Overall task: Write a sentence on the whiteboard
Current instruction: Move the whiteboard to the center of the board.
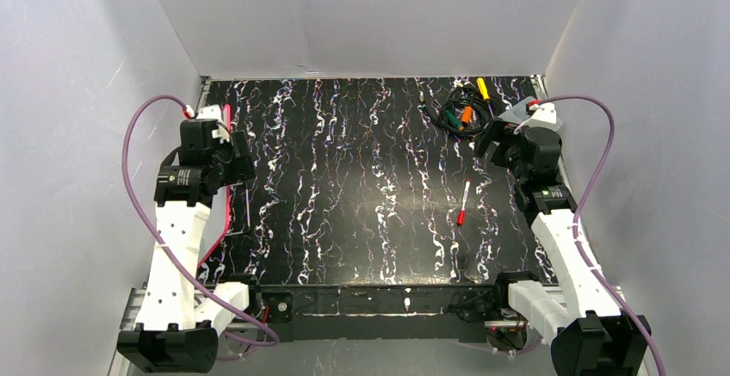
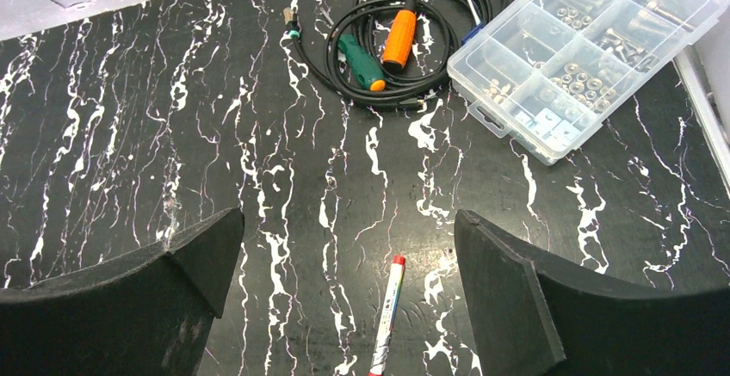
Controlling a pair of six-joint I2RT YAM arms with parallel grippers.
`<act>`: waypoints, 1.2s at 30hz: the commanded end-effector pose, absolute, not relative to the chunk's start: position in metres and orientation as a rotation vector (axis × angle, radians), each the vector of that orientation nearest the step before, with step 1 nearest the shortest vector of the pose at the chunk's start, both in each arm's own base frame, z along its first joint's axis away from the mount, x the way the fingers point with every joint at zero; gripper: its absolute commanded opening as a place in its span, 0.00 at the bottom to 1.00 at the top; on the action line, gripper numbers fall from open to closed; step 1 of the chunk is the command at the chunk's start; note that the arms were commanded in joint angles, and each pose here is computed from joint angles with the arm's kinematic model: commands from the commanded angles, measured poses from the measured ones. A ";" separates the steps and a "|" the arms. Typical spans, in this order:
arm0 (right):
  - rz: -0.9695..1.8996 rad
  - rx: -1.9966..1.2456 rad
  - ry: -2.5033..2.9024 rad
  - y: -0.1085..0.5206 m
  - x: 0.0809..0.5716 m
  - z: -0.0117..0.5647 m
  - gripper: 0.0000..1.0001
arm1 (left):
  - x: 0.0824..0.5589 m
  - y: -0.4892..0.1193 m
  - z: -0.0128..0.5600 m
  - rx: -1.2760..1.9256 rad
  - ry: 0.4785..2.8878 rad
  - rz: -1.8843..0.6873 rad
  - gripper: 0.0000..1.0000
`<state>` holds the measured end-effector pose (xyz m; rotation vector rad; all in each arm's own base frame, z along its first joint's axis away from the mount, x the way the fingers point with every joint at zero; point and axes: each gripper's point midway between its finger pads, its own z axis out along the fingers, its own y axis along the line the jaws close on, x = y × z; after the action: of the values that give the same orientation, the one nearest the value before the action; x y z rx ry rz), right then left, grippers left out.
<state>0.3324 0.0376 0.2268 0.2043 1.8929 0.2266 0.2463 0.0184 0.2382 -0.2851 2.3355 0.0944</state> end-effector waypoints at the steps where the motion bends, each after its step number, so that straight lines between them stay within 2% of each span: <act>1: 0.249 0.189 1.844 0.041 0.340 0.247 1.00 | 0.234 0.031 0.229 -0.293 2.377 0.183 0.62; 4: 0.254 0.188 1.855 0.042 0.341 0.244 1.00 | 0.231 0.032 0.228 -0.283 2.393 0.200 0.48; 7: 0.257 0.186 1.865 0.043 0.343 0.241 1.00 | 0.229 0.032 0.227 -0.275 2.411 0.203 0.26; 9: 0.260 0.185 1.867 0.043 0.343 0.240 1.00 | 0.228 0.032 0.228 -0.275 2.412 0.201 0.16; 15: 0.261 0.183 1.880 0.044 0.344 0.238 1.00 | 0.229 0.026 0.228 -0.282 2.419 0.157 0.00; 36: 0.264 0.178 1.917 0.046 0.347 0.231 1.00 | 0.244 -0.027 0.232 -0.256 2.447 -0.223 0.00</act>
<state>0.3394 0.0447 0.2023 0.1879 1.9835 0.2491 0.2438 0.0318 0.2366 -0.2257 2.3861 0.1936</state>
